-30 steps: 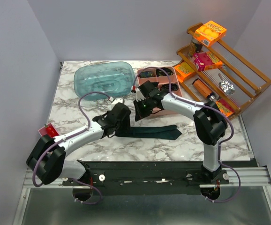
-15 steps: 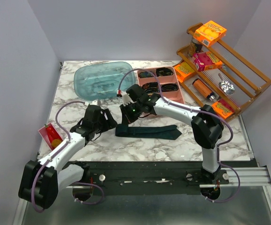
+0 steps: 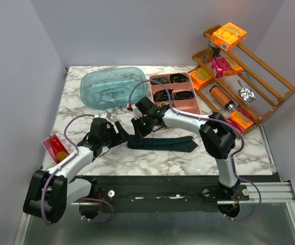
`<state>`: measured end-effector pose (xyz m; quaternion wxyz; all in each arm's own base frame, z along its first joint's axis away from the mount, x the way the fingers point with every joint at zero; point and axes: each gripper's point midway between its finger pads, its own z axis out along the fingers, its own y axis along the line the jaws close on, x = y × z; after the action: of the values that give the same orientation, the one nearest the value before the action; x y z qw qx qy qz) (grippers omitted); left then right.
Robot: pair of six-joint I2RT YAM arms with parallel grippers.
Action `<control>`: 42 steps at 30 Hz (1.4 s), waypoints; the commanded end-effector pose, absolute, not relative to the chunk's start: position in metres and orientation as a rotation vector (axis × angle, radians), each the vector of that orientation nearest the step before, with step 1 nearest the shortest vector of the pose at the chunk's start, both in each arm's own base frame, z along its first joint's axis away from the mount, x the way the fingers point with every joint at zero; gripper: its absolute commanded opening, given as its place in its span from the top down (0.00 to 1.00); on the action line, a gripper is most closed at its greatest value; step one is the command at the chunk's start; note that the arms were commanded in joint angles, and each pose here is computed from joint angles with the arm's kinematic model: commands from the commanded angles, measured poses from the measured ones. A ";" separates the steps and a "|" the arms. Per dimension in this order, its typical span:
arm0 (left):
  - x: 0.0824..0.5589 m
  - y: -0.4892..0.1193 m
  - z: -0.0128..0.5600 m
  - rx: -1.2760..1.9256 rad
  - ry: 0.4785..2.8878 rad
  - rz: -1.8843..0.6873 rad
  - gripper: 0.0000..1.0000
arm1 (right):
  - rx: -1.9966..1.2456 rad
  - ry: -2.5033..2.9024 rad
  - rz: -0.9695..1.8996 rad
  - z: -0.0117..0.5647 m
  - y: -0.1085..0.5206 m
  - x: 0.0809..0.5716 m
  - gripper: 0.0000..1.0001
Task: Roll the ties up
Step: Roll the tie at the center of the board.
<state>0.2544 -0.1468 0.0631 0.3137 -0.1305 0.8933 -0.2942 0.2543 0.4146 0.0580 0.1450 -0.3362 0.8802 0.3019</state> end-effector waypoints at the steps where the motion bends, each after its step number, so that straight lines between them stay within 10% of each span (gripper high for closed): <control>1: 0.257 -0.161 0.063 -0.281 2.313 -0.894 0.20 | -0.946 2.584 0.747 0.042 0.393 0.255 0.96; 12: 0.250 -0.182 0.049 -0.209 2.312 -1.034 0.26 | -0.924 2.632 0.726 0.025 0.379 0.246 0.96; 28: 0.256 -0.191 0.037 -0.181 2.297 -1.060 0.87 | -0.924 2.574 0.832 0.048 0.391 0.257 0.96; 42: 0.266 -0.162 0.061 -0.124 2.376 -0.722 1.00 | -0.924 2.540 0.814 0.061 0.395 0.269 0.96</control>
<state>0.2662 -0.1755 0.0595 0.3181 -0.0604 0.8850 -0.3345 0.2606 0.3960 0.0521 0.1483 -0.3182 0.8894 0.2929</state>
